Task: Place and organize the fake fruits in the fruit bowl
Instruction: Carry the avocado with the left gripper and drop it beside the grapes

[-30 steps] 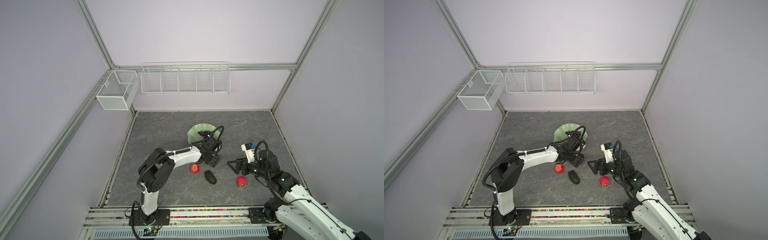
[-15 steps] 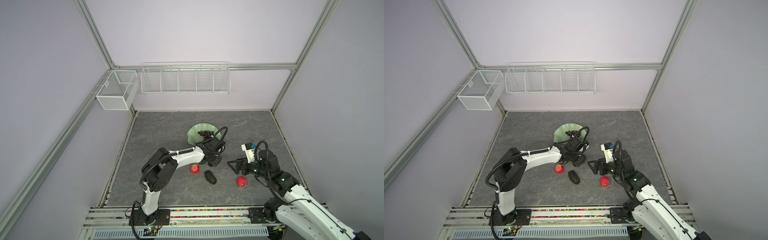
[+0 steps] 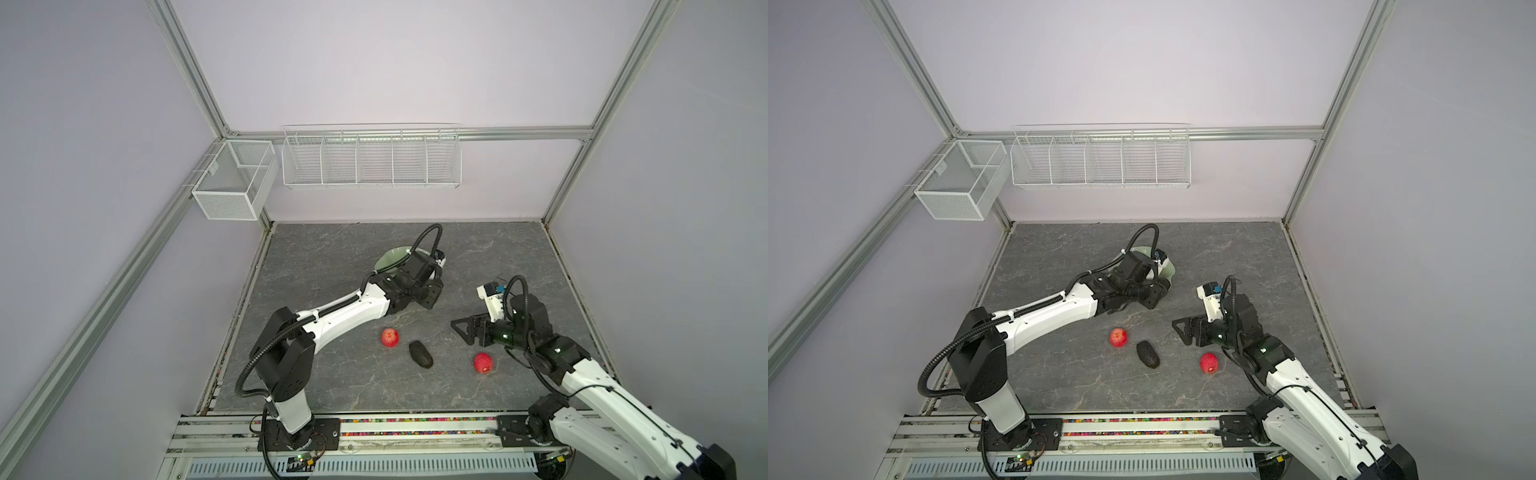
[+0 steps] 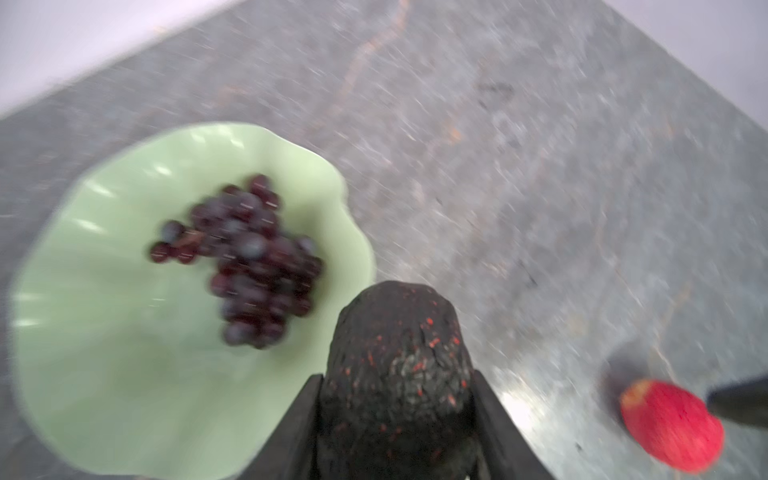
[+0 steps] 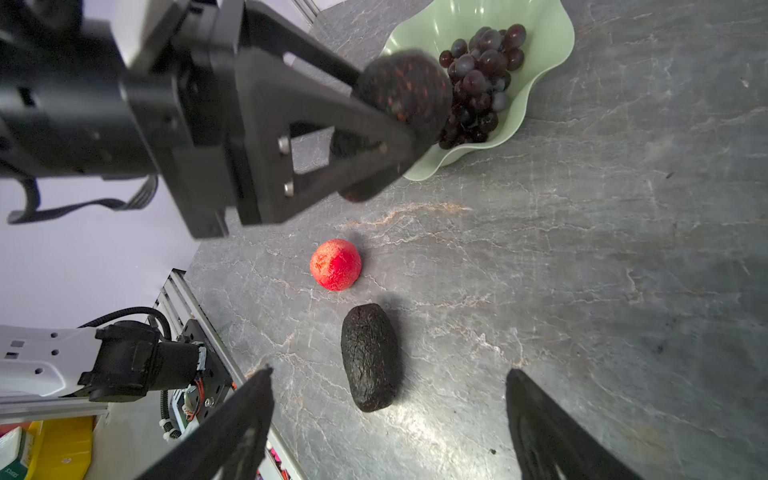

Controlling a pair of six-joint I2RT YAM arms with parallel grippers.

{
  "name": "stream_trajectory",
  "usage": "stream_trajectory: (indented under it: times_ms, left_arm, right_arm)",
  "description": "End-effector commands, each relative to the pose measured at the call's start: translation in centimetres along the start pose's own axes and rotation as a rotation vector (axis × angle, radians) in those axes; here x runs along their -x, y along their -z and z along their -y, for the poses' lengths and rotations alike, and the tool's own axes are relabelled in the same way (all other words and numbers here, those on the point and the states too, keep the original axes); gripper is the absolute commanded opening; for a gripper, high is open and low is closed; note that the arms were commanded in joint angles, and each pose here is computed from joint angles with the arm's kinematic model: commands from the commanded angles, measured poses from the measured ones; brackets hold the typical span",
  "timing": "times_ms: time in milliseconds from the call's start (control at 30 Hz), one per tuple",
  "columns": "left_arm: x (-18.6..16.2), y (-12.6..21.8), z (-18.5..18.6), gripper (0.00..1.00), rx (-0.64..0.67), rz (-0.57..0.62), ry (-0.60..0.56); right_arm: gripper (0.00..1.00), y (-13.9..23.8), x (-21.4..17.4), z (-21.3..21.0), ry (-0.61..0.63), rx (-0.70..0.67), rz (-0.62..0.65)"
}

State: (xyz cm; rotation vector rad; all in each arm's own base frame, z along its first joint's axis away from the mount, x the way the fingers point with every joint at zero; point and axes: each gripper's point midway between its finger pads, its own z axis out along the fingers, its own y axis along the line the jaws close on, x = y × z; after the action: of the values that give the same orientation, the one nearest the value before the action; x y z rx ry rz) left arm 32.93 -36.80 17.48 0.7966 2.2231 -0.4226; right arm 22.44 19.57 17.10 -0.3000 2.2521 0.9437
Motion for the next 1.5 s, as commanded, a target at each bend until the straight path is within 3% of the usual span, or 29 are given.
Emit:
stream_trajectory:
  times_ms: [0,133,433,700,900,1200,1367,1467]
  left_arm:
    - [1.5,0.1,-5.4,0.42,0.136,0.031,0.121]
    - [1.1,-1.6,-9.1,0.42,0.219,-0.016,0.181]
    - [-1.6,-6.0,-12.8,0.43,0.321,-0.145,0.251]
    - [-3.1,-7.8,-13.5,0.45,0.316,-0.188,0.275]
    - [-3.8,-8.4,-13.6,0.55,0.323,-0.205,0.276]
    - [-1.6,-6.3,-13.3,0.65,0.306,-0.134,0.27]
    - [-0.7,-2.4,-11.7,0.65,0.257,-0.096,0.305]
    - [-2.1,0.3,-8.8,0.65,0.205,-0.118,0.37]
  right_arm:
    - [0.88,-0.2,2.2,-1.9,0.053,0.068,0.042]
    - [0.88,-0.7,2.7,-2.4,0.062,0.082,0.037]
    - [0.88,-0.5,2.8,-2.8,0.063,0.083,0.045]
    - [0.88,-0.3,2.3,-2.5,0.063,0.063,0.039]
    - [0.88,-0.3,2.4,-2.6,0.062,0.061,0.038]
    - [0.88,-0.3,2.3,-2.6,0.064,0.059,0.037]
    - [0.88,0.0,1.6,-2.4,0.062,0.054,0.031]
    - [0.88,0.2,0.2,-1.6,0.059,0.037,0.013]
